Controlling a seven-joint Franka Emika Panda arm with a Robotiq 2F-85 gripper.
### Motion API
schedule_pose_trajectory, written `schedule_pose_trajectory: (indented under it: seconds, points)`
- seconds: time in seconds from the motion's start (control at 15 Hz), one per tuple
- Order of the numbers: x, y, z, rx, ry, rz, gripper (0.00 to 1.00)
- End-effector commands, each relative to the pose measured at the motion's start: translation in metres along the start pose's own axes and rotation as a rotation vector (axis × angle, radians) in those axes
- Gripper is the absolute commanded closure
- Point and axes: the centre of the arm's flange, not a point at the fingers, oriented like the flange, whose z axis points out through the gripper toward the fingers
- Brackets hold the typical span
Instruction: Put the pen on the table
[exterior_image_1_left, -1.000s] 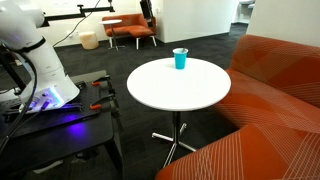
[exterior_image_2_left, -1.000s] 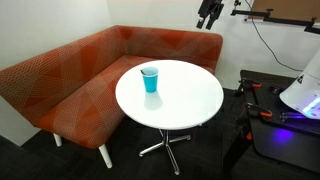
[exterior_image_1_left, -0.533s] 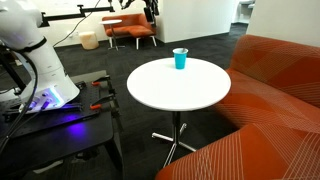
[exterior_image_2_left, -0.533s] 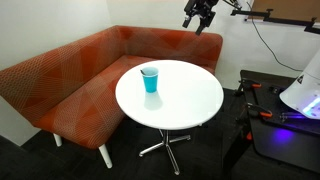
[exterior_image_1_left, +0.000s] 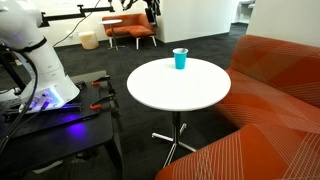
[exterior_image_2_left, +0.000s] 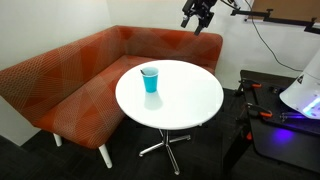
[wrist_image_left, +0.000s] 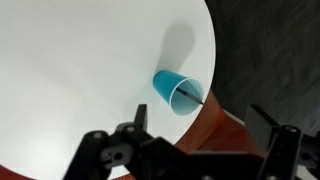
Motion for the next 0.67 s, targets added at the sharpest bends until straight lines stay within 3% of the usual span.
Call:
schedule_pose_trajectory:
  seconds: [0.0,0.47,0.6]
  points:
    - [0.008,0.010,0.001,0.033,0.077,0.106,0.00]
    - [0.012,0.013,0.028,0.104,0.104,0.364,0.00]
    - [0.011,0.010,0.036,0.179,0.092,0.407,0.00]
